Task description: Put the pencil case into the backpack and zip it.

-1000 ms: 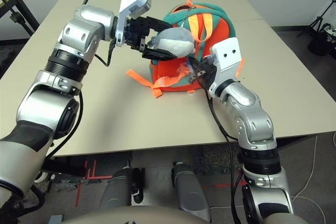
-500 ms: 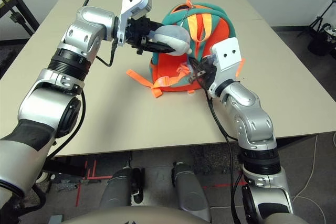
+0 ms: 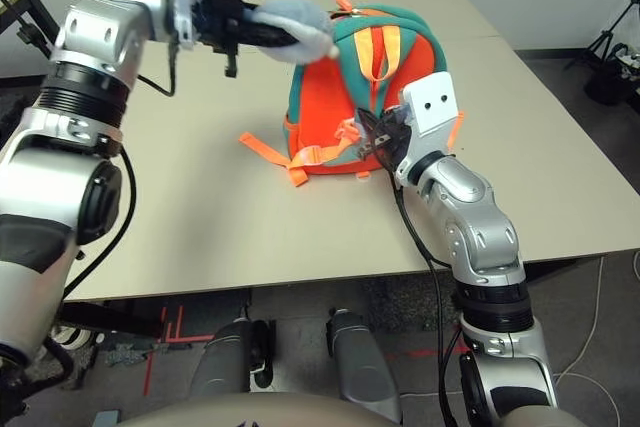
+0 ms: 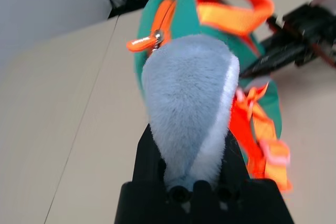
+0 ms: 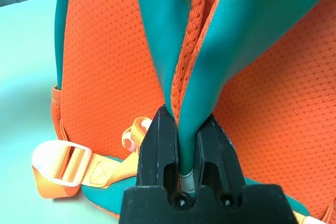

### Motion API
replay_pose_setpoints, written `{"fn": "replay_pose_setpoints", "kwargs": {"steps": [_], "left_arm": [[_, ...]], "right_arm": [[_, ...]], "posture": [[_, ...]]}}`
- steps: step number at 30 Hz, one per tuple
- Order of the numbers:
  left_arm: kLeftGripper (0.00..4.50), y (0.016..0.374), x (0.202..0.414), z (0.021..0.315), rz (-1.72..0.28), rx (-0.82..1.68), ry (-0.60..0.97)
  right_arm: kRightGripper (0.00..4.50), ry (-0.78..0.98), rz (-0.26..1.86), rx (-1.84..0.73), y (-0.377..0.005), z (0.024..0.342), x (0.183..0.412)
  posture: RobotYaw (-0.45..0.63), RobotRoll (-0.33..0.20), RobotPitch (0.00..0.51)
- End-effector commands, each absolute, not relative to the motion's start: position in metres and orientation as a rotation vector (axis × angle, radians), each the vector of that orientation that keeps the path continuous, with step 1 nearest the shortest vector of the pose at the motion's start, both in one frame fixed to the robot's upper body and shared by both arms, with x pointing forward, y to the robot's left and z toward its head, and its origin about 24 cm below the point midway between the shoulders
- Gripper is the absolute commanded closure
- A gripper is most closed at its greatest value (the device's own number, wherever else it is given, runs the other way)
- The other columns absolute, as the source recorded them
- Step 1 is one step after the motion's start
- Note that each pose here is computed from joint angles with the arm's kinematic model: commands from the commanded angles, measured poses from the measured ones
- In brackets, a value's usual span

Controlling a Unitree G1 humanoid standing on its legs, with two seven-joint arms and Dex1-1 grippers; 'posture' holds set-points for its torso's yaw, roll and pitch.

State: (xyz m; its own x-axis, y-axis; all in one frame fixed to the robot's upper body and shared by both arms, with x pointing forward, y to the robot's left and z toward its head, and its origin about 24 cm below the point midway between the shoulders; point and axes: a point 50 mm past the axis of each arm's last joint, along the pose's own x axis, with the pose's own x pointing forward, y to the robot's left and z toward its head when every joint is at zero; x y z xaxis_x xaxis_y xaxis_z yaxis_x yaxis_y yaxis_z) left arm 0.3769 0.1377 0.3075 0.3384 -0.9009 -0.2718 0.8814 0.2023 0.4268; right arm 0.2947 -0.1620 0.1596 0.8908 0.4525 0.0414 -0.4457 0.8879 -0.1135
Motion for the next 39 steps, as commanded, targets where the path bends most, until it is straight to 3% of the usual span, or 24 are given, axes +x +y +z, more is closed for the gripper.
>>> {"fn": "replay_pose_setpoints", "kwargs": {"steps": [1,11,24,31,39], "left_arm": [[4.16,0.157,0.379,0.279,-1.237,0.525,0.085],[4.16,0.183,0.378,0.197,-1.189,0.393,0.348],[4.16,0.179,0.369,0.129,-1.243,0.334,0.606],[4.16,0.166,0.368,0.107,-1.263,0.401,0.665],[4.16,0.16,0.377,0.126,-1.239,0.366,0.569]], "right_arm": [[4.41,-0.037,0.475,-0.108,-0.159,0.153,0.296],[4.41,-0.036,0.485,-0.109,-0.158,0.152,0.298],[4.41,-0.039,0.481,-0.119,-0.159,0.153,0.298],[4.41,-0.041,0.485,-0.122,-0.158,0.153,0.3],[4.41,-0.043,0.481,-0.125,-0.16,0.155,0.298]], "posture": [[-0.23,0.0,0.095],[-0.22,0.0,0.093],[-0.24,0.0,0.079],[-0.24,0.0,0.076],[-0.25,0.0,0.074]]}}
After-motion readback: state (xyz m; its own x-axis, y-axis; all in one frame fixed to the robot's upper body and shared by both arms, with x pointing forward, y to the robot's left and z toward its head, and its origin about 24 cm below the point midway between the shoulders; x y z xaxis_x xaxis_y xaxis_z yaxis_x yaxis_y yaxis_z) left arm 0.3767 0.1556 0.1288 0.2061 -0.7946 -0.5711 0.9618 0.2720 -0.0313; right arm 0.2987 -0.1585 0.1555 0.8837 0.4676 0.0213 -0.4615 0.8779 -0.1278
